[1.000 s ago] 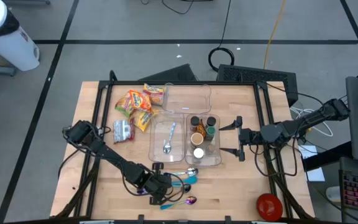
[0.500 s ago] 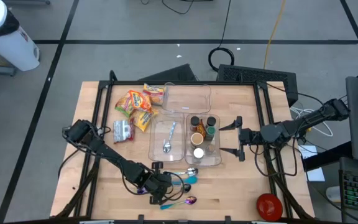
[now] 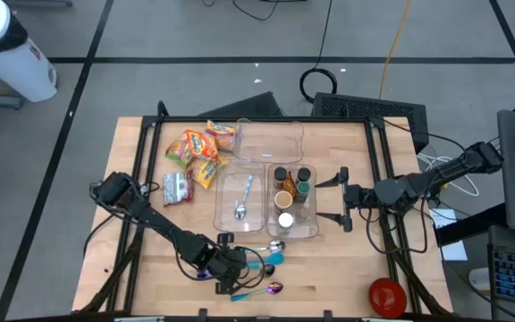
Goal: Pick & Place Food Item
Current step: Put the blue green spoon into the bottom left transparent bin
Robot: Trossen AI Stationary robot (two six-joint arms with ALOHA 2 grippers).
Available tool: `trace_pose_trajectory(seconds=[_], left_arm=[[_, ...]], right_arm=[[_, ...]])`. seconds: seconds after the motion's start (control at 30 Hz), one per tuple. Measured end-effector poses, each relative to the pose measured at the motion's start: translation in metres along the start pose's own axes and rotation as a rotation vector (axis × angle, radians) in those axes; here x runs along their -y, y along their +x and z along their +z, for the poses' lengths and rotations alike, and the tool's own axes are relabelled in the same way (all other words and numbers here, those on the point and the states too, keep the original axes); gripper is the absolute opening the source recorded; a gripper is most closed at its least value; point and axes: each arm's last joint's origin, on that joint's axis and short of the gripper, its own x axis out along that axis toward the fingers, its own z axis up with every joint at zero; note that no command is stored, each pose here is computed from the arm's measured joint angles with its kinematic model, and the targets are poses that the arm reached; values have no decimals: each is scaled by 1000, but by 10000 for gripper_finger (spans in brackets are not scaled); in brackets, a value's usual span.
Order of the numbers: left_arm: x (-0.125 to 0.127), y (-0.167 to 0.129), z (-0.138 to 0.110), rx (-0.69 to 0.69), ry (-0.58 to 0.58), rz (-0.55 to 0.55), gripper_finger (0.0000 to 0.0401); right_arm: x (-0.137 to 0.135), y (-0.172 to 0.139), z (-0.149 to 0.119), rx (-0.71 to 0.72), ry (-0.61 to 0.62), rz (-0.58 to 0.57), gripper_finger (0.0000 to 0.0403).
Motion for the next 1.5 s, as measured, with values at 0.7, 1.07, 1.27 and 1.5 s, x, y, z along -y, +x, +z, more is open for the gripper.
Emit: trace_pose_trajectory(seconds=[0.7,1.07,1.27,1.5], left_arm=[[2,-4,-15,-160,-26,-27,115],[1,-5,-15,-166,-2,-21,115],[-5,-15,-8,-117,-13,11,115],[1,-18,-9,-111,-51,-26,115]], right_arm=[[0,0,0,0,0,0,380],[0,0,0,0,0,0,380],[0,0,0,0,0,0,380],[0,0,0,-1,0,0,380]])
